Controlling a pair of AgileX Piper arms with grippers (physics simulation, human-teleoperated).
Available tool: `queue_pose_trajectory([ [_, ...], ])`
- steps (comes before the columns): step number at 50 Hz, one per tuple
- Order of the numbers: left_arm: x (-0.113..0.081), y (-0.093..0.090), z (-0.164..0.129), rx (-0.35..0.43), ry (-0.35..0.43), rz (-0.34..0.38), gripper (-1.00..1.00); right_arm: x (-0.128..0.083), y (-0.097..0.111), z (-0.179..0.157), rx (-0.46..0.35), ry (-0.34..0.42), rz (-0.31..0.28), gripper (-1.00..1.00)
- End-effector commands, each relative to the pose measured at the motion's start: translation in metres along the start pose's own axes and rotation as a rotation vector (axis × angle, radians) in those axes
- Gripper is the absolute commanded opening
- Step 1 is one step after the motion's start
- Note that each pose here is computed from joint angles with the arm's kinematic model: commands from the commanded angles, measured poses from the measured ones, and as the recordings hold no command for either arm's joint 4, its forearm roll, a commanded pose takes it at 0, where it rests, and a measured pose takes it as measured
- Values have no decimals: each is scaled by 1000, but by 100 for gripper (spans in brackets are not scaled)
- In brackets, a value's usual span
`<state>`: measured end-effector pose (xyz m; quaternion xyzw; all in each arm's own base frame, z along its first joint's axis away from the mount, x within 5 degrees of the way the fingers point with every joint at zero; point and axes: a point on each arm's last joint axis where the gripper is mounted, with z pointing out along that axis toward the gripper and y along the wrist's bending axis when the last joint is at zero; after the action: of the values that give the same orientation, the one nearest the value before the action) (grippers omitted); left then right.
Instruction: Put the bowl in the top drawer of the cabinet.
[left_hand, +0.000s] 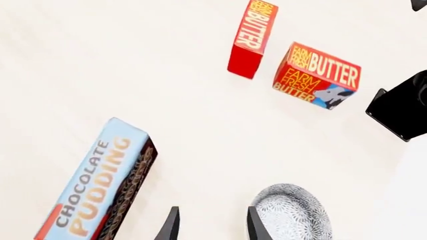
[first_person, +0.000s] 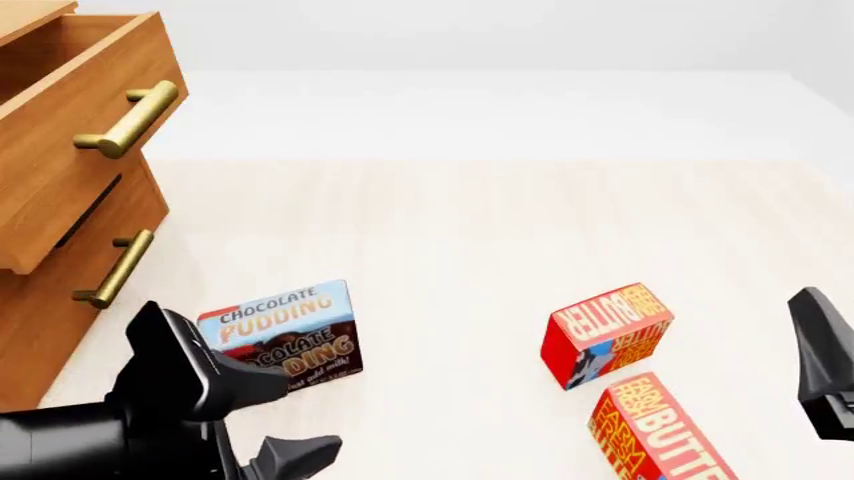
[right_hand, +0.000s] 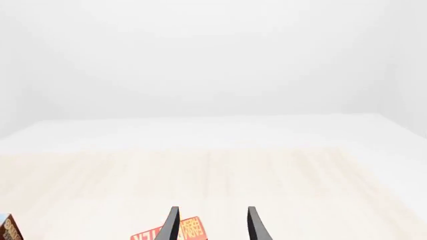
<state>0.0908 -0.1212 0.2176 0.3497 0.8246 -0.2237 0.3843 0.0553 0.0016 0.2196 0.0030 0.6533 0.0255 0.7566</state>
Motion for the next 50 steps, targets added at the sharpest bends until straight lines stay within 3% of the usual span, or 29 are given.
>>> queue_pose_trajectory([
  [1, 5, -5, 10, 22, 26, -9, 100, 0, 0, 0, 0, -1, 0, 100],
  [50, 30, -27, 52, 114, 97, -64, 100, 0, 0, 0, 4, 1, 0, 100],
])
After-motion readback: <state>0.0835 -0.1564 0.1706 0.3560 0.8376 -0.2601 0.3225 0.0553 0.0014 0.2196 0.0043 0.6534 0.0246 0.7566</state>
